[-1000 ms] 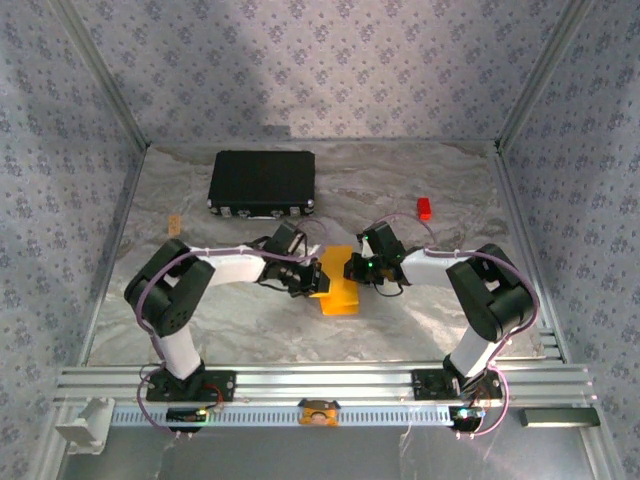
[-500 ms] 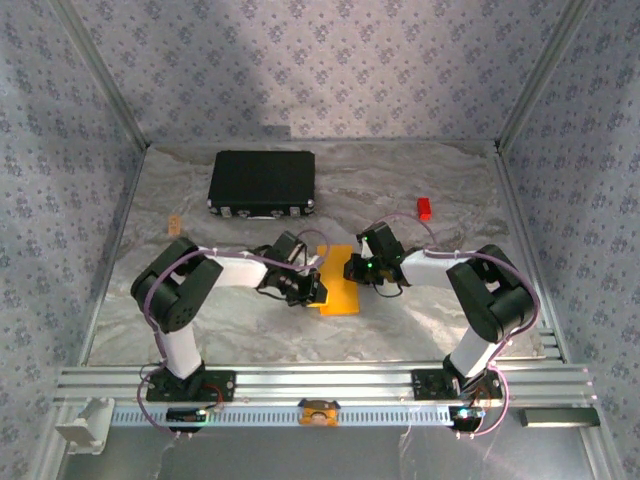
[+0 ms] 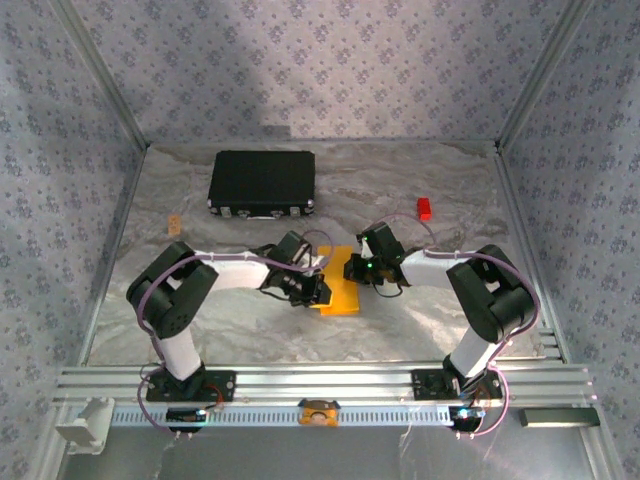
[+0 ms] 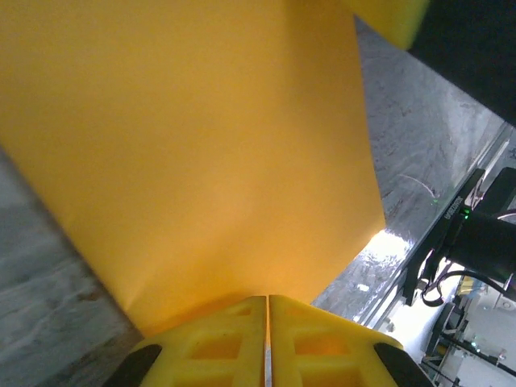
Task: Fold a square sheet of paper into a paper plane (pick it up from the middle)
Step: First fold the square sheet of paper in half at the center of the table.
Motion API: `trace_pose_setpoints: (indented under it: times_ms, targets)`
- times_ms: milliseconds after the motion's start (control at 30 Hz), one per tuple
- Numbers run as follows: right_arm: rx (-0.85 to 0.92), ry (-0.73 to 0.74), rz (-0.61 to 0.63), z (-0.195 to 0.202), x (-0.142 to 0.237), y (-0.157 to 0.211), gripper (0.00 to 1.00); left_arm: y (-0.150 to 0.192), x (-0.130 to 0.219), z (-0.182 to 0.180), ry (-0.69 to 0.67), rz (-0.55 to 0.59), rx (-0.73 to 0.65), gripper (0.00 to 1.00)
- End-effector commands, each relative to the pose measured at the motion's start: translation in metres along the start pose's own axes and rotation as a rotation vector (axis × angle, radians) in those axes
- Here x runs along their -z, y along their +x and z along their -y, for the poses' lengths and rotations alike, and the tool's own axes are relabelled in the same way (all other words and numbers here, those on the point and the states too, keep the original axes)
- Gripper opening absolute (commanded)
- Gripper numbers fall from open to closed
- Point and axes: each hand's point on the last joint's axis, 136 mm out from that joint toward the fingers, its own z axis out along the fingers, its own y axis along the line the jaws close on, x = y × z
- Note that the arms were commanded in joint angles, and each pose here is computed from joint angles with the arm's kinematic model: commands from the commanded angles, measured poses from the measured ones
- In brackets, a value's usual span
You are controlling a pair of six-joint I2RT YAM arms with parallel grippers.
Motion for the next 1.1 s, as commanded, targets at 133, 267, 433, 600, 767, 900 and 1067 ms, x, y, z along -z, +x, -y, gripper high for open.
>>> trace_pose_setpoints:
  times_ms: [133,267,433,600,767,900,1067]
  targets:
    - [-0.076,0.22,-0.137,0.059,-0.002,0.05,0.0,0.018,-0.016,-0.033,-0.062,-0.061,0.037,0.09]
    - [-0.077,0.218,-0.135,0.059,-0.002,0.049,0.0,0.029,-0.017,-0.043,-0.081,-0.081,0.043,0.09]
    - [-0.076,0.22,-0.136,0.06,-0.002,0.049,0.0,0.038,-0.013,-0.047,-0.079,-0.08,0.04,0.1]
    - [-0.075,0.216,-0.14,0.06,-0.004,0.049,0.0,0.044,-0.011,-0.043,-0.044,-0.088,0.02,0.12]
    - [-0.073,0.213,-0.145,0.059,-0.005,0.049,0.0,0.051,-0.01,-0.05,-0.059,-0.086,0.034,0.14]
    - [-0.07,0.215,-0.144,0.059,-0.004,0.048,0.0,0.052,-0.008,-0.047,-0.068,-0.083,0.02,0.14]
    - [-0.068,0.218,-0.144,0.058,-0.004,0.048,0.0,0.056,-0.005,-0.046,-0.119,-0.095,-0.026,0.13]
